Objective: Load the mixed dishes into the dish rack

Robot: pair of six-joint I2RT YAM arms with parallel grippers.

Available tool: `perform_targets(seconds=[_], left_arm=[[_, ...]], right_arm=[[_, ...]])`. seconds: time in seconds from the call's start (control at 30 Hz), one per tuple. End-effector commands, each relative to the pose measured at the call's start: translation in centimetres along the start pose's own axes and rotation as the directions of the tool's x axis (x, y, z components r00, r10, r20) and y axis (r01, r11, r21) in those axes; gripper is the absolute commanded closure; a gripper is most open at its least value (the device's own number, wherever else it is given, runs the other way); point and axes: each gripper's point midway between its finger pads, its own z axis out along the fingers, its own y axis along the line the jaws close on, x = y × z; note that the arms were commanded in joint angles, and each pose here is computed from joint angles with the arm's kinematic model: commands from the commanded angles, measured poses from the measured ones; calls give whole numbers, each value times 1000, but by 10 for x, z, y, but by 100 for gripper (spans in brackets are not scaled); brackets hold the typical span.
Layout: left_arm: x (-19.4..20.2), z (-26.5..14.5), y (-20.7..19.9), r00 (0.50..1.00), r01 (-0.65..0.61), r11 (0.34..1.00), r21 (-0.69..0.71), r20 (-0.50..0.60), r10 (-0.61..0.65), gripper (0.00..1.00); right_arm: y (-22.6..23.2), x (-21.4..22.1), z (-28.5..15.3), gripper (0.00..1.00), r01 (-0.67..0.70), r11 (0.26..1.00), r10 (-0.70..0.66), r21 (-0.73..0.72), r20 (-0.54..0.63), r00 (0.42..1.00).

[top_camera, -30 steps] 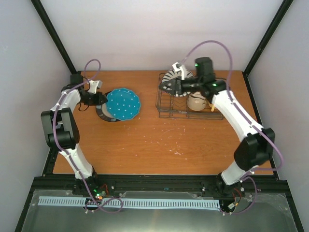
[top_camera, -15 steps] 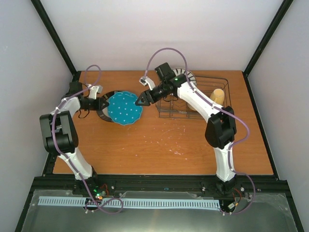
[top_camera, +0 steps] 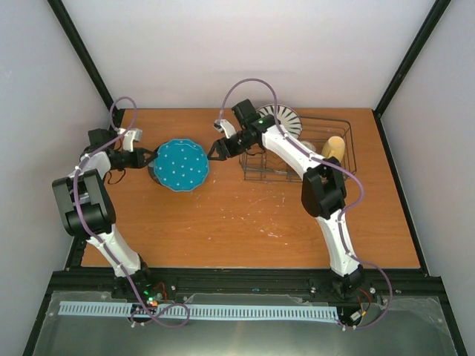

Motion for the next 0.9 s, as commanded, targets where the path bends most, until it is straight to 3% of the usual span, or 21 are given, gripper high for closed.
perform_targets(seconds=[0.0, 0.33, 0.57, 0.87], left_arm=[[-45, -7, -26, 982, -141, 976, 166, 147, 117, 99], [-48, -5, -29, 976, -172, 962, 211, 169, 137, 99], [-41, 1, -21, 979, -159, 965, 208, 156, 128, 99], [-49, 9, -8, 982, -145, 968, 204, 148, 116, 99]], right_arm=[[9, -4, 23, 38, -12, 998, 12, -61, -4, 1000], [9, 8, 63, 38, -16, 998, 12, -58, -53, 999], [-16, -3, 62, 39, -8, 992, 12, 123, -28, 1000], [-28, 9, 79, 38, -29, 985, 41, 168, -66, 997]])
